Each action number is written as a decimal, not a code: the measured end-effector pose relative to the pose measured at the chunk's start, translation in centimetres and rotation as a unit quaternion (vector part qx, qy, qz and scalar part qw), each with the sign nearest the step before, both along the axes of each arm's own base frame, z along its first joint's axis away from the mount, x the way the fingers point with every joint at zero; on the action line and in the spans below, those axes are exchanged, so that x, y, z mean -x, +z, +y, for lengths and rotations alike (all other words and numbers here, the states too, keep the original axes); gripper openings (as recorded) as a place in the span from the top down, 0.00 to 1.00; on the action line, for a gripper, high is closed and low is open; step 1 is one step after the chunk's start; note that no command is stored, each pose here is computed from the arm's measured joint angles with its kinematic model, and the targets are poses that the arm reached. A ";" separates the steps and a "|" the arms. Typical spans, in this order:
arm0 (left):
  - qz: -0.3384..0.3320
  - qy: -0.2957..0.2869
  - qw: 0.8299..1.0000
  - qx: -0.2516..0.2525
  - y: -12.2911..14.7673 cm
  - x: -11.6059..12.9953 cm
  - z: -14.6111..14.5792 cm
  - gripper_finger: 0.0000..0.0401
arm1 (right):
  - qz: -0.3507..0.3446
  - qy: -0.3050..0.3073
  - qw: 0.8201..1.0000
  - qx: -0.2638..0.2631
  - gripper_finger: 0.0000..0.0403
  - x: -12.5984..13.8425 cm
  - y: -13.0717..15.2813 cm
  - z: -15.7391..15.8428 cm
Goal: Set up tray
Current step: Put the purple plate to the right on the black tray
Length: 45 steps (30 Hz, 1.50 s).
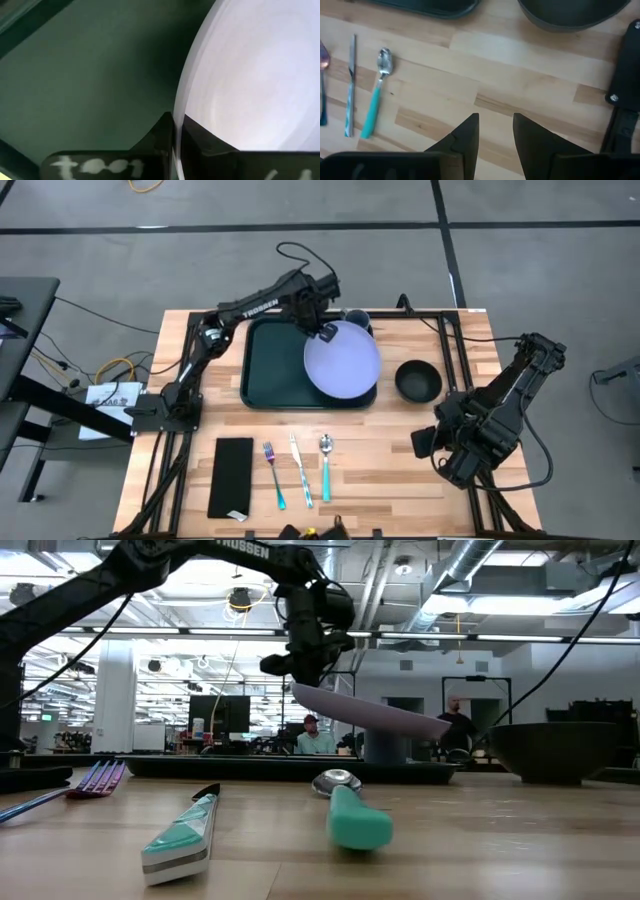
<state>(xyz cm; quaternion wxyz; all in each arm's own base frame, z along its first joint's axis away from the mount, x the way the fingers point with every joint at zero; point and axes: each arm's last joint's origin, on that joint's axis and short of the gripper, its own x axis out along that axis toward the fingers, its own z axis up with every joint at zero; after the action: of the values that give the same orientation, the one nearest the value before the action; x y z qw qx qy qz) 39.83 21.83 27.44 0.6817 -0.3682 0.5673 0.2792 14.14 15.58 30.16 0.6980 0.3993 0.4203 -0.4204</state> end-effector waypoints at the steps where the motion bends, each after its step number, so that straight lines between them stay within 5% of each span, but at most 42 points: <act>1: 0.002 0.002 1.000 0.004 -0.1 0.2 0.2 1.00 | -0.001 -0.002 1.000 0.000 0.72 0.0 0.0 0.0; 24: 0.026 0.012 0.998 0.060 -6.6 1.5 2.2 1.00 | -0.001 -0.044 0.999 -0.002 0.72 -1.2 0.0 -1.1; 45: 0.033 -0.023 0.998 0.045 -8.2 1.7 2.3 0.92 | 0.007 -0.045 0.999 0.004 0.72 -2.4 0.0 -2.4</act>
<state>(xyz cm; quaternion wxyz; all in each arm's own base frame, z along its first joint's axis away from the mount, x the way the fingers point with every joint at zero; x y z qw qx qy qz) 38.14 24.15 19.22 0.6518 -0.3759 0.6096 0.2495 16.53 13.21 30.15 0.6766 0.4124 0.4051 -0.4560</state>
